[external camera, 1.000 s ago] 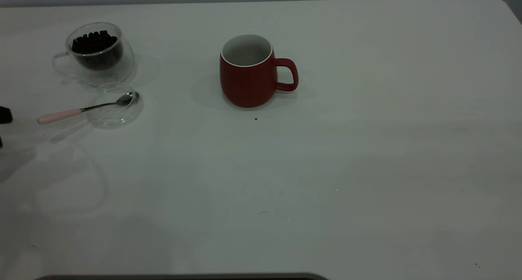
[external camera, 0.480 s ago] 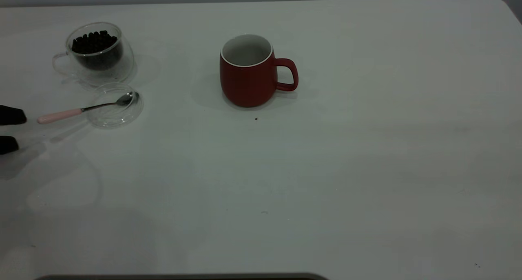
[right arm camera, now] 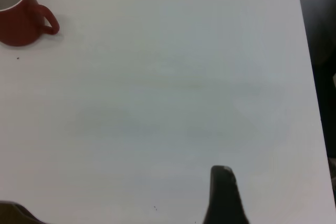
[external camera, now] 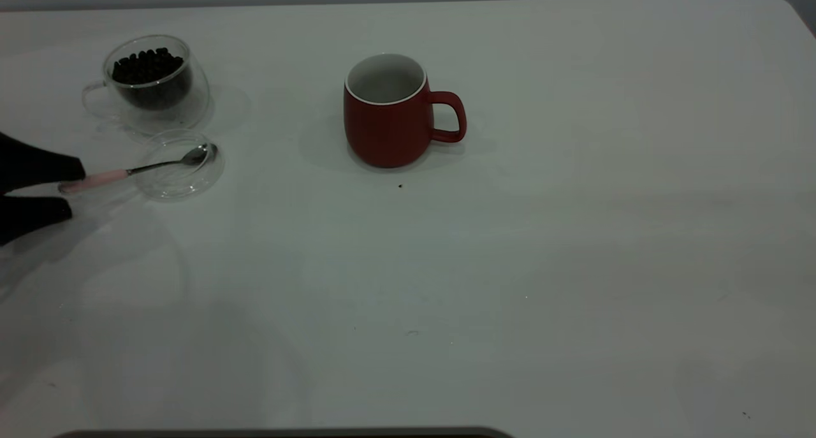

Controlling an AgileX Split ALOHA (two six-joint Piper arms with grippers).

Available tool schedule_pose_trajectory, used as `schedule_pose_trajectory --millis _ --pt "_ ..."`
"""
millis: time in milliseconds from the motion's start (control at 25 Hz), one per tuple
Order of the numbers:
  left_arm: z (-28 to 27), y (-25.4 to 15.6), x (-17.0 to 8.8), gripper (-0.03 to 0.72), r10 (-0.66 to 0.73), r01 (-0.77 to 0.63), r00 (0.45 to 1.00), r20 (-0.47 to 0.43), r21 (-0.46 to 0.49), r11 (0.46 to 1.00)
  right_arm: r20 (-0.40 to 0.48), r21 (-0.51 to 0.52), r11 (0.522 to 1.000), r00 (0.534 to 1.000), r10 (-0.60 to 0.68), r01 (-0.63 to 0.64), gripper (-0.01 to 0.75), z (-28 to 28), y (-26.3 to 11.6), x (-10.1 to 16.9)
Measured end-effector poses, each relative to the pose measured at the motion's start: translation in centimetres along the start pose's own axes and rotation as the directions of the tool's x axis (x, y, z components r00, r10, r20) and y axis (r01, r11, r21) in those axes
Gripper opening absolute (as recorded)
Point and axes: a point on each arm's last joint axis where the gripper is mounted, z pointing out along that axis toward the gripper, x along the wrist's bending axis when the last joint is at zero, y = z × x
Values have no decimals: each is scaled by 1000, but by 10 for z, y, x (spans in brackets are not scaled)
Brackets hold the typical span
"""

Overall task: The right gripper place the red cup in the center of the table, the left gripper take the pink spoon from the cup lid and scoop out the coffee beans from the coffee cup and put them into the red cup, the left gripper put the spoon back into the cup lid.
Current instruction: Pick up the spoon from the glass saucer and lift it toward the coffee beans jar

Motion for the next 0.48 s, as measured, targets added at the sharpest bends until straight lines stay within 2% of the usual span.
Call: schedule_pose_trajectory --millis 480 --pt "6 -3 5 589 -29 29 1000 -3 -18 999 0 1 1000 1000 0 0 556 0 0 0"
